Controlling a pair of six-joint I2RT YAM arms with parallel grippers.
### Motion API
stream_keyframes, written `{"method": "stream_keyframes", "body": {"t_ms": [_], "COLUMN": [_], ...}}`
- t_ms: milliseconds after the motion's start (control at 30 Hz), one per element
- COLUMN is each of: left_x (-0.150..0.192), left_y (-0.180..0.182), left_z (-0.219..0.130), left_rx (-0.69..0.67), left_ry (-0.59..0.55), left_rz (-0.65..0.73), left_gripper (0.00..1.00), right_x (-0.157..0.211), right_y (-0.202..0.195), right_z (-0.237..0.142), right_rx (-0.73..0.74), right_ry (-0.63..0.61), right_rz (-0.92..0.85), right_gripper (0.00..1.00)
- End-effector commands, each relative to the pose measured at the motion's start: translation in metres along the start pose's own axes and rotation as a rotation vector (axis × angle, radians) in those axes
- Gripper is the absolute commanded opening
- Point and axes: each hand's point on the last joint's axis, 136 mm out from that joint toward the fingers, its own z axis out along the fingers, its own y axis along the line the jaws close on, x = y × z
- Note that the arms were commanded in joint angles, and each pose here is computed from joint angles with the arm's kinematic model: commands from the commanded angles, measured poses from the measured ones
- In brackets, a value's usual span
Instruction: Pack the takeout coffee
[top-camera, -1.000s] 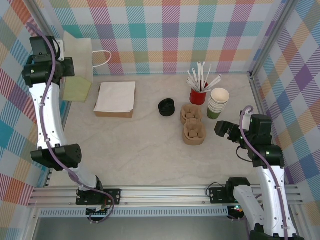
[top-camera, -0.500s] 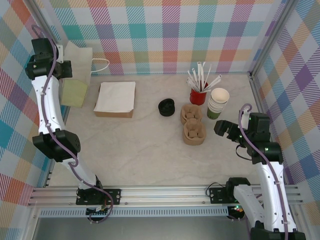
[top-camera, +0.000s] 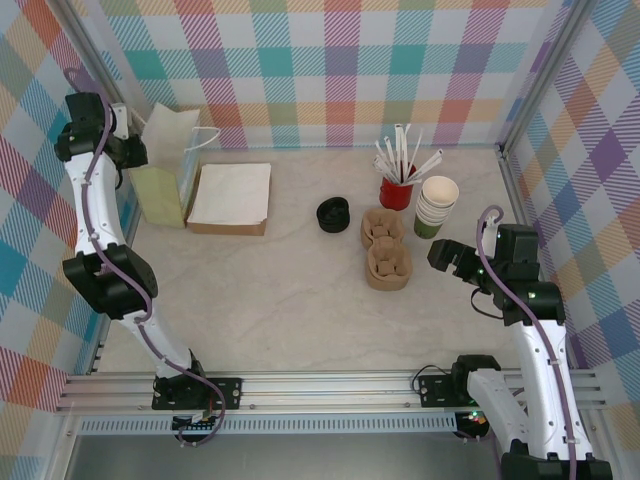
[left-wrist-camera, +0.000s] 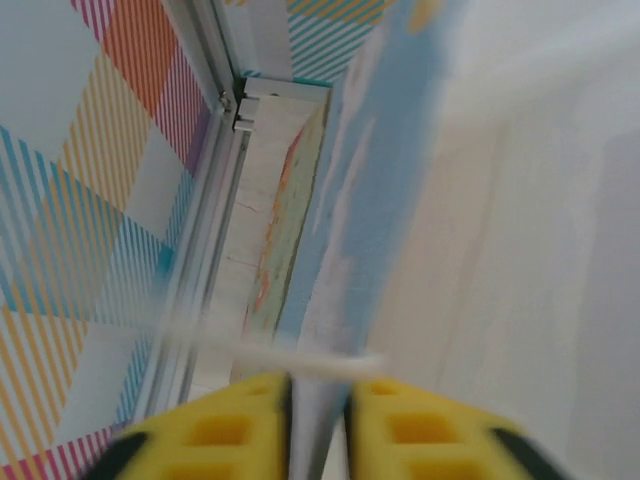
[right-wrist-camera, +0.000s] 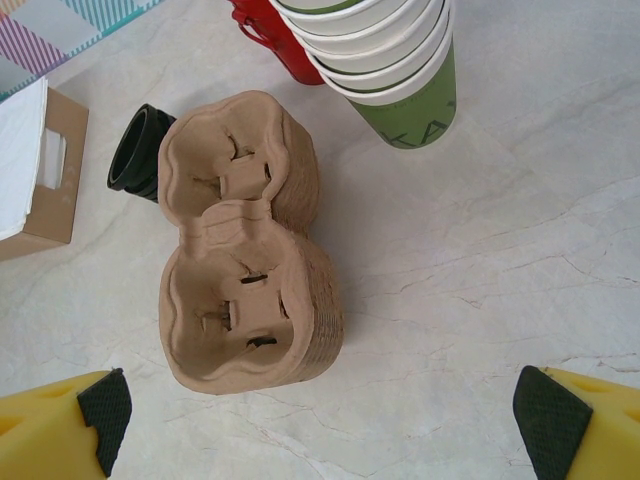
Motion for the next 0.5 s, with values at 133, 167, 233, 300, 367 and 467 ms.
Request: {"method": "stream_keyframes", "body": {"t_ms": [133,167,233,300,367,467], "left_x": [-0.002,-0.001,-0.001,-0.002,-0.004,-0.006], "left_y": [0.046,0.050,0.053,0.052,0.049,0.047], "left_z": [-0.011,-0.013,-0.018,-0.026,-0.033,-0.049], "left_rx": [-0.083,-0.081,-0.046,-0.009,0.021,0.038], "left_ry": [-0.023,-0.024,-0.033,-0.052,-0.072,-0.102], "left_rz": [-0.176,-0.195,-0.236,-0.268,-0.291,-0.324], "left_gripper": [0.50,0.52,0.61,0.67,0.74,0.84], "right_x": [0.003,0.002,0.002,0.003,0.003,0.003], "right_y": [0.001,0.001,0.000,-0.001,-0.001,-0.001], "right_z": [0.000,0.000,-0.001,-0.002,-0.003,-0.006], "right_rx": [-0.004,-0.002,0.007,0.011,0.015,0.018], "right_ry": [0.017,0.016,0.017,0.017,0.019,0.014], "right_rz": [0.012,0.012,0.011,0.005,0.004,-0.001], "right_gripper": [1.00,1.00,1.00,1.00,1.00,1.00]}}
